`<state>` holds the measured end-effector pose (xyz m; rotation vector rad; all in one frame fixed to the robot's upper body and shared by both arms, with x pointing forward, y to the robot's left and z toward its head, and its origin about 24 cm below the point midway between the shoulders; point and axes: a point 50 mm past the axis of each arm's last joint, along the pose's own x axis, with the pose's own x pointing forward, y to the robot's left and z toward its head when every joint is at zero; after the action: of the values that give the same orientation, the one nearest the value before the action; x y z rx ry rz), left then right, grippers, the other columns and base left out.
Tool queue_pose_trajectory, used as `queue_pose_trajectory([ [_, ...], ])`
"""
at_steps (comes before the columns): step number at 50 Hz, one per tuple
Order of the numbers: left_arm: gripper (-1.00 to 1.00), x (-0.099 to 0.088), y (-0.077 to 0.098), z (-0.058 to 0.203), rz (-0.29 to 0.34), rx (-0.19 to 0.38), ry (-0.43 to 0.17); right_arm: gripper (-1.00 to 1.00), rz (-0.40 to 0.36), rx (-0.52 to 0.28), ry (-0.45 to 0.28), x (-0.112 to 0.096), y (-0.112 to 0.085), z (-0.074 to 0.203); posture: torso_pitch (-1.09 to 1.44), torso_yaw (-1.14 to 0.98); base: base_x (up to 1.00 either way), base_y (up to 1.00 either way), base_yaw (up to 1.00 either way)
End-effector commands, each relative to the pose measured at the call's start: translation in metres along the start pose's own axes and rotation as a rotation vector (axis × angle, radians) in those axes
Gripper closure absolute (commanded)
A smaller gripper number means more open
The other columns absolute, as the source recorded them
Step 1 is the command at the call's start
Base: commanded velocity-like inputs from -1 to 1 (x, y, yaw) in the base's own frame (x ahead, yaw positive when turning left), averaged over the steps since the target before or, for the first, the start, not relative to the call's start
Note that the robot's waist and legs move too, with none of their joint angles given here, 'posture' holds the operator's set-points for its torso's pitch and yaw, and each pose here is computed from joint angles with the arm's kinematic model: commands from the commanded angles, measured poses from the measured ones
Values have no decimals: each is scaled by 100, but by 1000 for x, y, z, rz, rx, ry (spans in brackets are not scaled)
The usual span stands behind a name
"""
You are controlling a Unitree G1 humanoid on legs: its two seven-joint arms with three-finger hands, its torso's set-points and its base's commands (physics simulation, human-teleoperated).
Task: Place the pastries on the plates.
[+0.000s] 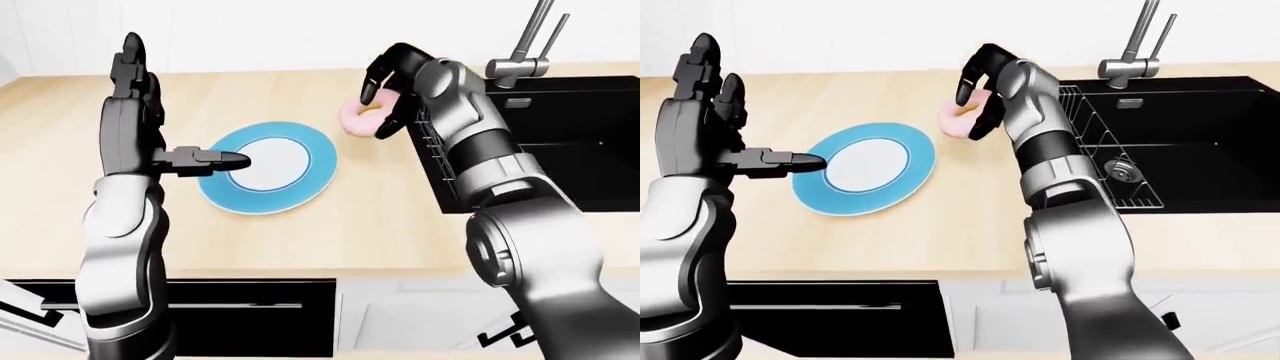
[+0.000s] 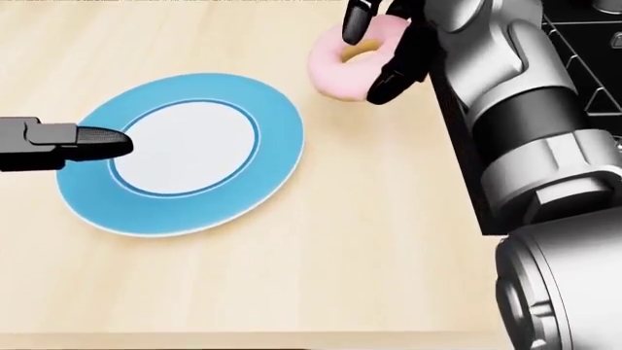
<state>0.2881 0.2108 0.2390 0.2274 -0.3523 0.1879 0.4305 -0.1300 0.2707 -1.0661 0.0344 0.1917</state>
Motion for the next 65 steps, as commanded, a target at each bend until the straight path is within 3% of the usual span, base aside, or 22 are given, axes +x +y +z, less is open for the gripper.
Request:
queue_pose_trajectory([
  [1,-100,0,4,17,19,6,-88,50,-85,-12,-72,-7,-25,21,0,0,0,0,0],
  [6,-100,0,4,17,18,6,-87,51,-91,9,-113,-9,-29,34,0,0,0,0,0],
  [18,-100,-1,11,22,34,-7,-98,55,-27,59,-257,-8,-10,76,0,0,0,0,0],
  [22,-100,-1,13,24,48,-51,-85,56,-9,61,-276,-7,-4,82,0,1,0,0,0],
  [34,-100,-6,21,27,62,-45,-84,60,40,106,-345,-6,19,95,0,7,0,0,0],
  [47,-100,-7,20,25,64,-37,-82,60,83,143,-374,-4,39,102,0,13,0,0,0],
  [65,-100,-8,23,27,66,-12,-94,42,139,152,-383,-2,60,104,0,15,0,0,0],
])
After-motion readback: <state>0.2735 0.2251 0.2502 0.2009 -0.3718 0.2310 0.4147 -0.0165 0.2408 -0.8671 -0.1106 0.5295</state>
